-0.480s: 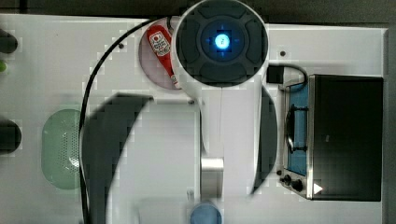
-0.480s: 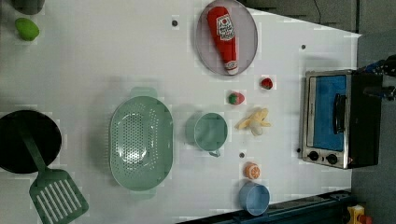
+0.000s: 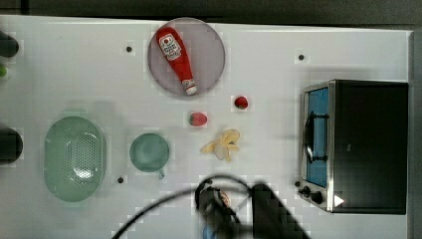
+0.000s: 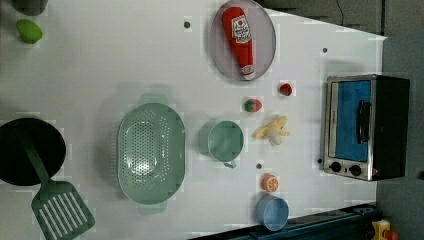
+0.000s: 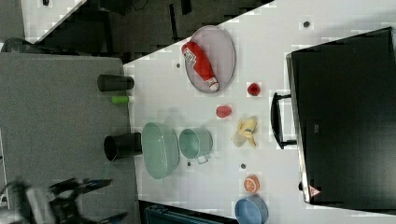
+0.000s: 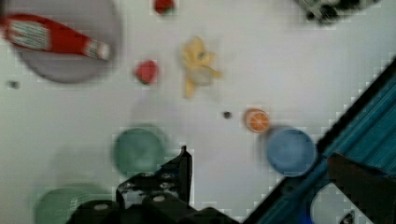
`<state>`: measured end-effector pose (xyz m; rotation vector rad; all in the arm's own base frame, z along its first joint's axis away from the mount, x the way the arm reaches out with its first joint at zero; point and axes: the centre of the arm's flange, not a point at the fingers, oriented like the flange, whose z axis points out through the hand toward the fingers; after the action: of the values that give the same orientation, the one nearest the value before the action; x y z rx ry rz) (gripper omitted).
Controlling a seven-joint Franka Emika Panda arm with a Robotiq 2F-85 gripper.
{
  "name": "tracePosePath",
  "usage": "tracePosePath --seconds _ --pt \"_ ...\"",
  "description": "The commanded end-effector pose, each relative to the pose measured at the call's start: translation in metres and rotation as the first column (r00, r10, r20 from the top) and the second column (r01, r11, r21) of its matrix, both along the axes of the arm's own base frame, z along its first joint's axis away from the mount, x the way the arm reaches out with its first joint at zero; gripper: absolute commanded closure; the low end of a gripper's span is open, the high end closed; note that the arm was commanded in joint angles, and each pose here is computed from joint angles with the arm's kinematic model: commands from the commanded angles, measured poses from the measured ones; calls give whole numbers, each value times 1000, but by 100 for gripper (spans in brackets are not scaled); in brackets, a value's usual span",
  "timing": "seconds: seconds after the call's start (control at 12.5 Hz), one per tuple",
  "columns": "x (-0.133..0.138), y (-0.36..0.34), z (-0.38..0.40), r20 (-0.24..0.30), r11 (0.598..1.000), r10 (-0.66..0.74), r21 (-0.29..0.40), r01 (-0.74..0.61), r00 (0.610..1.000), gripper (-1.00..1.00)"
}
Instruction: Pick banana from table and place on oven.
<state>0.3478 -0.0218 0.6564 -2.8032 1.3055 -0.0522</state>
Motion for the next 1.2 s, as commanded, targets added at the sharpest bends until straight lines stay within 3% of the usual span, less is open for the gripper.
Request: tracePosePath --seconds 0.08,0.56,0.88,1.2 --pt "26 2 -37 -71 999 -37 -6 37 997 -100" --pt "92 3 -148 -133 999 -37 -14 35 990 -100" --pt "121 -1 -234 -101 999 -47 -18 45 994 -100" --pt "129 -8 -324 -97 998 -64 -23 62 993 -100"
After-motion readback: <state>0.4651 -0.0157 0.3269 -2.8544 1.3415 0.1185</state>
